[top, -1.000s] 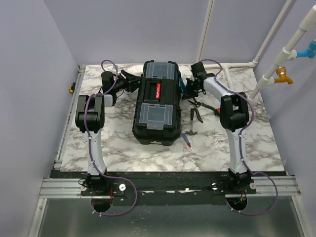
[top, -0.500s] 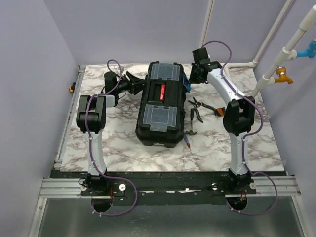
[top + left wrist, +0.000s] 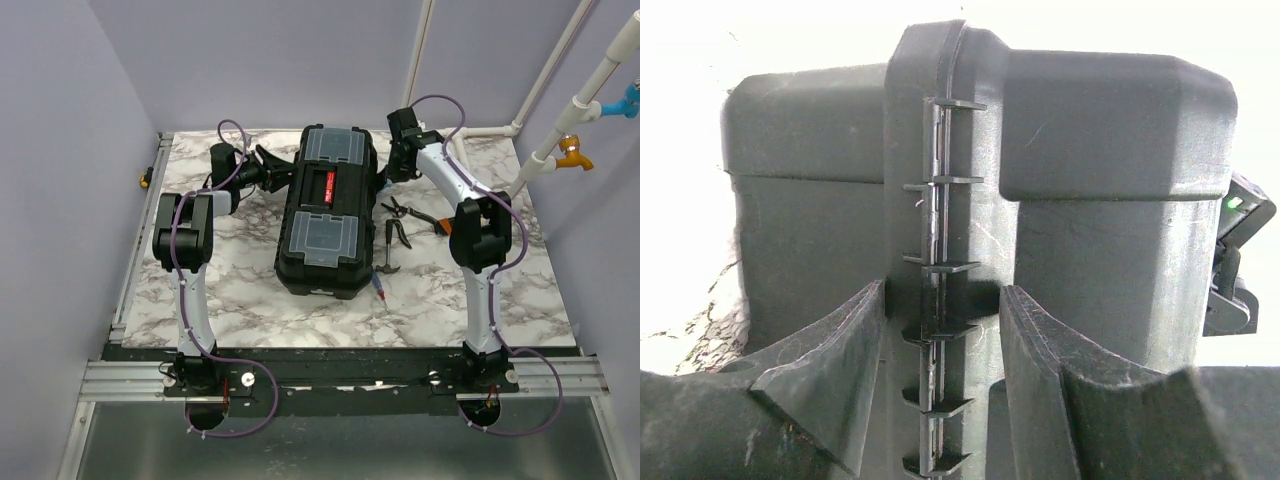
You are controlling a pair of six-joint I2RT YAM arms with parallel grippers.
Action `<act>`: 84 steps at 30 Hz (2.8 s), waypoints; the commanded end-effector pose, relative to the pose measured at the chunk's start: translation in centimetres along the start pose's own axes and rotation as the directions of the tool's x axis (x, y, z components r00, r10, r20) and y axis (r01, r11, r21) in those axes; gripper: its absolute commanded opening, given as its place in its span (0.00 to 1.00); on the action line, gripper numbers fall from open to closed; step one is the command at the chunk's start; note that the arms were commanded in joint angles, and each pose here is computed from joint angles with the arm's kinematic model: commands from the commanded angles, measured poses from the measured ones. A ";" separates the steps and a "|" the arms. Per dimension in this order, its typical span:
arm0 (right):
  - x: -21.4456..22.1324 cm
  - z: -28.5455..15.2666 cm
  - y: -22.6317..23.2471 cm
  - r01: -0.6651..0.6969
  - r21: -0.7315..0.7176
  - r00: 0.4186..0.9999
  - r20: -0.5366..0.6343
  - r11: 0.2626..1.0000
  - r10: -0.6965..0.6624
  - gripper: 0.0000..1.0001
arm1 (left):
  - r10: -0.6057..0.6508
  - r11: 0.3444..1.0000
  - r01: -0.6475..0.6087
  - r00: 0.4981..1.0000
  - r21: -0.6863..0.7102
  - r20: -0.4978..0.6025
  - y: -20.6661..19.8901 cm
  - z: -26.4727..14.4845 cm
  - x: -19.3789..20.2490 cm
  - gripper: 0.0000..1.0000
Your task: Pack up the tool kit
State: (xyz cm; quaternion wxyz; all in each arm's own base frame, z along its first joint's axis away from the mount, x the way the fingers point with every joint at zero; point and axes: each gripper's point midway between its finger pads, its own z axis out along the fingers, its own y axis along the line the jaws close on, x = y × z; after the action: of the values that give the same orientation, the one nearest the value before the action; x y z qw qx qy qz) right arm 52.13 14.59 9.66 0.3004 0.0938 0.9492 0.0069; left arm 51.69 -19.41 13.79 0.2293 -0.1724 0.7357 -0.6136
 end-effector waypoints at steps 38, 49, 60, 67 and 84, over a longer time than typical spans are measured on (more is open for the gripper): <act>1.1 -7.3 7.3 -0.153 -0.569 0.983 -0.006 0.808 0.182 0.30 | 0.115 0.990 -0.103 0.985 0.099 -0.128 -4.2 -2.4 3.8 0.51; 1.2 -8.4 8.1 -0.137 -0.639 0.983 0.006 0.757 0.183 0.37 | 0.334 0.935 -0.328 0.942 -0.134 0.022 -8.1 -5.9 1.9 0.99; 1.6 -8.4 8.4 -0.135 -0.658 0.984 -0.001 0.741 0.179 0.37 | 0.557 0.676 -0.532 0.822 -0.510 -0.118 -8.8 -5.9 5.0 0.99; 2.0 -8.3 8.3 -0.140 -0.662 0.984 -0.008 0.736 0.180 0.48 | 0.522 0.533 -0.512 0.826 -0.674 -0.214 -3.4 -9.1 7.5 0.96; 2.6 -8.4 10.5 -0.205 -0.788 0.966 -0.067 0.581 0.251 0.81 | 0.546 0.515 -0.585 0.788 -0.627 -0.286 -1.8 -9.6 6.3 0.24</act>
State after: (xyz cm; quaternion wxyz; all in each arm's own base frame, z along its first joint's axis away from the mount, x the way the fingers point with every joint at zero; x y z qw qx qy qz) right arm 48.13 22.52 13.33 0.3402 0.1061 0.8534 0.3804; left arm 41.84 -17.96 20.00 0.3575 -0.0049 0.9012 -0.2448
